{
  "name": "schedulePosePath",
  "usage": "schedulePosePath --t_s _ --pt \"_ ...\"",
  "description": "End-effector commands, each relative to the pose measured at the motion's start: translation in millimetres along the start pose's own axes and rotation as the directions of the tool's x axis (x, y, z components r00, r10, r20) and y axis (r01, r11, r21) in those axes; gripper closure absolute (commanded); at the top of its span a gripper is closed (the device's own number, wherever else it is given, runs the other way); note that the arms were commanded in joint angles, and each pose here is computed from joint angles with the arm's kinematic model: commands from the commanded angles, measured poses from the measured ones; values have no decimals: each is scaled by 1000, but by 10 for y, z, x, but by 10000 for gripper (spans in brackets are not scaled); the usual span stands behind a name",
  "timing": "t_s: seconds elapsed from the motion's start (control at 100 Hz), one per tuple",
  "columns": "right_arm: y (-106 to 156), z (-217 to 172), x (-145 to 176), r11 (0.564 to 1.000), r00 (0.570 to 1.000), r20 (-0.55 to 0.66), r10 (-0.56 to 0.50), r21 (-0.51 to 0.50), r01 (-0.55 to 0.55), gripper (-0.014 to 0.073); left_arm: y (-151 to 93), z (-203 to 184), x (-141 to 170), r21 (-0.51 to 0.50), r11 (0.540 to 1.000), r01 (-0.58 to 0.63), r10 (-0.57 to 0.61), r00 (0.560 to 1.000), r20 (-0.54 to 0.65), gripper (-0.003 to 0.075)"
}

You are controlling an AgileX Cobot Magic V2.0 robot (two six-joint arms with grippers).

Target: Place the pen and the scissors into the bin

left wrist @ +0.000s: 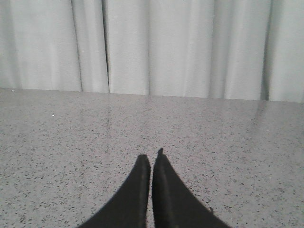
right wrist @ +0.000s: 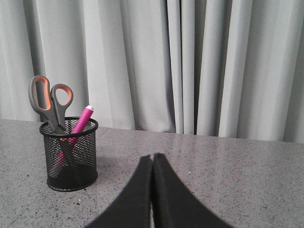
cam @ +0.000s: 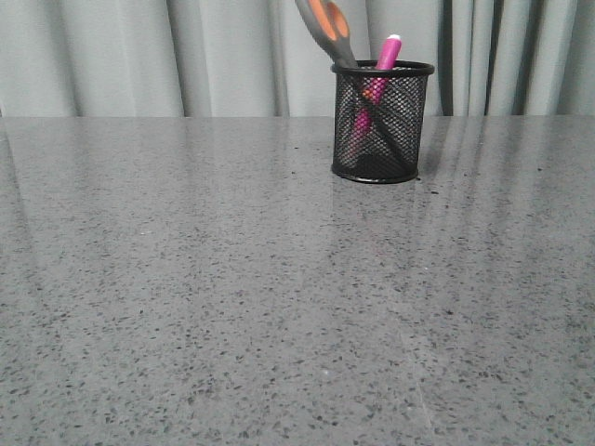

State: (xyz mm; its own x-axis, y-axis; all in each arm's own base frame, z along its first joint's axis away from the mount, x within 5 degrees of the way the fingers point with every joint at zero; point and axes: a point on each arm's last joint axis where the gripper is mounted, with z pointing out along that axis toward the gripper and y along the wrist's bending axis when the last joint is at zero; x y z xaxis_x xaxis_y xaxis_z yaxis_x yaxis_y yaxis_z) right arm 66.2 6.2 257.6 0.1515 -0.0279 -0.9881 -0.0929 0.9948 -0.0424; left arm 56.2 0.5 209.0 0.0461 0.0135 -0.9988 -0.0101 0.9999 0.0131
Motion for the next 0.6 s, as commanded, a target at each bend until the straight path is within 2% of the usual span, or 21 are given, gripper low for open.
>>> schedulePosePath --t_s 0.0,0.14,0.37,0.59 --pt "-22 2 -139 1000 996 86 -8 23 6 671 1 -13 69 -2 1000 22 -22 998 60 739" --pt "-22 3 -99 1000 997 77 -9 26 7 671 1 -13 69 -2 1000 22 -22 998 60 739" --pt "-4 -48 163 1000 997 -71 -19 18 20 671 1 -13 69 -2 1000 22 -22 998 60 739" --pt "-16 -138 426 998 997 -75 -16 60 20 671 1 -13 69 -2 1000 22 -22 998 60 739"
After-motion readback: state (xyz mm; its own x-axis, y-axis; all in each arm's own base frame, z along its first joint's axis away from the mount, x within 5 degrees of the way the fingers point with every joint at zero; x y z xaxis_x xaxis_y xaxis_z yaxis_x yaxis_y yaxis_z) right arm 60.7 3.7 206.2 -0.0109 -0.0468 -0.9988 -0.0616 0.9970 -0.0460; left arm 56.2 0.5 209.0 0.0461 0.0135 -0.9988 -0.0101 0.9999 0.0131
